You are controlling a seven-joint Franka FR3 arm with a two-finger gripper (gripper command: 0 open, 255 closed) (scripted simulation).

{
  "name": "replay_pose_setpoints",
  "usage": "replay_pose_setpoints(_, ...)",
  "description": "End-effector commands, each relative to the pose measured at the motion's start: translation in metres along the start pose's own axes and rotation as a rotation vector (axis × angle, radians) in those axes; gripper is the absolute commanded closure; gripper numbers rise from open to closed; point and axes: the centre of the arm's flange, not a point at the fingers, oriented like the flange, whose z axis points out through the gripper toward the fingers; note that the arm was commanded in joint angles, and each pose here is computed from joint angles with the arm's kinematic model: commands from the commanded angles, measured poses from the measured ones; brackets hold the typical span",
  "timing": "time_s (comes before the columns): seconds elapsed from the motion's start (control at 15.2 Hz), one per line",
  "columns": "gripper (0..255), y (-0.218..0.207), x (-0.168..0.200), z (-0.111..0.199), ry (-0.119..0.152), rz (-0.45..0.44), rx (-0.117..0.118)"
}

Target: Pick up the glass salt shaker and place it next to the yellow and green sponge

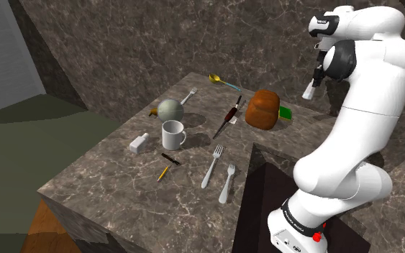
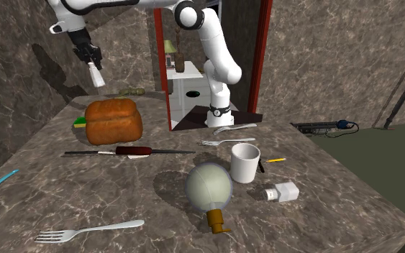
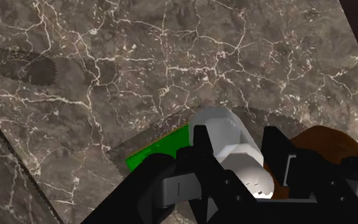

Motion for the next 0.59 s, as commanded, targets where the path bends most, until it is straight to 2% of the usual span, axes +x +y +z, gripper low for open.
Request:
replay_pose_setpoints(0.0,255,0.013,-0.008,0.006,0.000,-0.002,-0.001)
replay_pose_setpoints(0.53,255,0.015,0.001,0.047,0.000,-0.002,-0.001)
